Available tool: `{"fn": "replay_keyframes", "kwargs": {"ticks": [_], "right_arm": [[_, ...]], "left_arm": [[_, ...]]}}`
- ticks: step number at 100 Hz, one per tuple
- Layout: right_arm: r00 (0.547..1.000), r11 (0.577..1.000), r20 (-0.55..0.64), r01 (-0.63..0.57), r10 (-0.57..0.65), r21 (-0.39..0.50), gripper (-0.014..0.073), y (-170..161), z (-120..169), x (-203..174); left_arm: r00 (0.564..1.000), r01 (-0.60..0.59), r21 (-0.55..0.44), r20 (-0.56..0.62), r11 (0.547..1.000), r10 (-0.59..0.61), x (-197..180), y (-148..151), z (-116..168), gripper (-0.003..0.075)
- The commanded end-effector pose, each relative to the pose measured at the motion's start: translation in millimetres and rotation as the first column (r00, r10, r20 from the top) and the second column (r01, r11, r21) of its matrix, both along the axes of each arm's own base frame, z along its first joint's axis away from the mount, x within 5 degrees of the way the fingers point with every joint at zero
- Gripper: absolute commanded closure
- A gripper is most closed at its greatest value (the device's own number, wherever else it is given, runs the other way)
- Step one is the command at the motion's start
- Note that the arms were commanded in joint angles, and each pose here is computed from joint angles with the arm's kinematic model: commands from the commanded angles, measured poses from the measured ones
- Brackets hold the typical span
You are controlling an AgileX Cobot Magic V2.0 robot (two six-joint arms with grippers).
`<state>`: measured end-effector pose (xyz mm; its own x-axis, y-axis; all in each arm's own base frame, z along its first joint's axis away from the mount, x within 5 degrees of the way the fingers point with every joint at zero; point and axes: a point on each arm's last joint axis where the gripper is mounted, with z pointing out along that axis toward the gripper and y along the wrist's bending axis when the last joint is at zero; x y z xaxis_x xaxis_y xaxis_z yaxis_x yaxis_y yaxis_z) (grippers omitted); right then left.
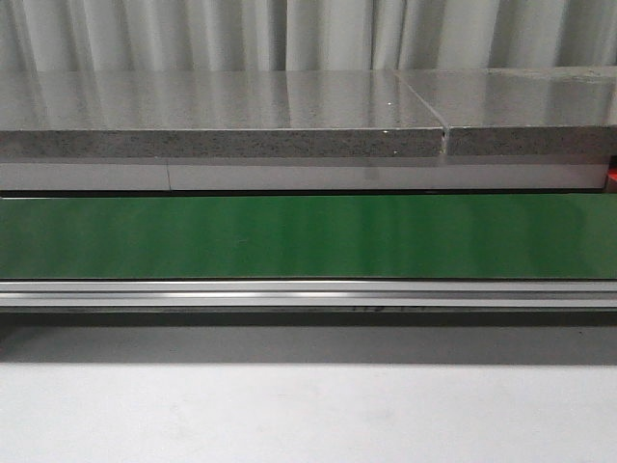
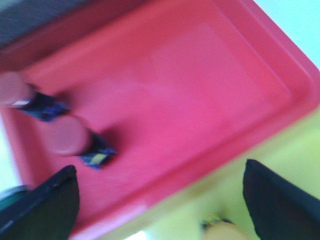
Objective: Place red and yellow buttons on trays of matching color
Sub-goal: 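Carry the yellow button into the yellow tray and open the right gripper, then raise the right gripper back above the belt end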
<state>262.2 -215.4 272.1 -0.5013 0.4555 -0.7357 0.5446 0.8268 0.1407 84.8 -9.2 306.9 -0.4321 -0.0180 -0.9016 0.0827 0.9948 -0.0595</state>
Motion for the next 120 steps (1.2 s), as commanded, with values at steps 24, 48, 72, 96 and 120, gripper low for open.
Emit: {"fn": "replay_keyframes", "kwargs": {"ticks": [24,48,72,96,120], "right_arm": [[0.924,0.931,0.189,-0.291,0.333,-0.219,-0.0059,106,82,21],[0.791,0.806,0.193,-0.524,0.58,-0.275,-0.0059,182,99,10],[0.753,0.762,0.153,-0.597,0.64,-0.251,-0.0059,204,76,-29],[0.715,0.717,0.094,-0.668,0.693,-0.199,0.003,216,55,-74],[0.711,0.715,0.114,-0.662,0.694,-0.224,0.0511,219,50,-98]], "left_arm": [[0.995,0.0,-0.021,0.095,1.0,0.002,2,-1,15,0.0739],[0.995,0.0,-0.021,0.095,1.0,0.002,2,-1,15,0.0739],[0.995,0.0,-0.021,0.095,1.0,0.002,2,-1,15,0.0739],[0.995,0.0,-0.021,0.095,1.0,0.002,2,-1,15,0.0739],[0.995,0.0,-0.021,0.095,1.0,0.002,2,-1,15,0.0739]]}}
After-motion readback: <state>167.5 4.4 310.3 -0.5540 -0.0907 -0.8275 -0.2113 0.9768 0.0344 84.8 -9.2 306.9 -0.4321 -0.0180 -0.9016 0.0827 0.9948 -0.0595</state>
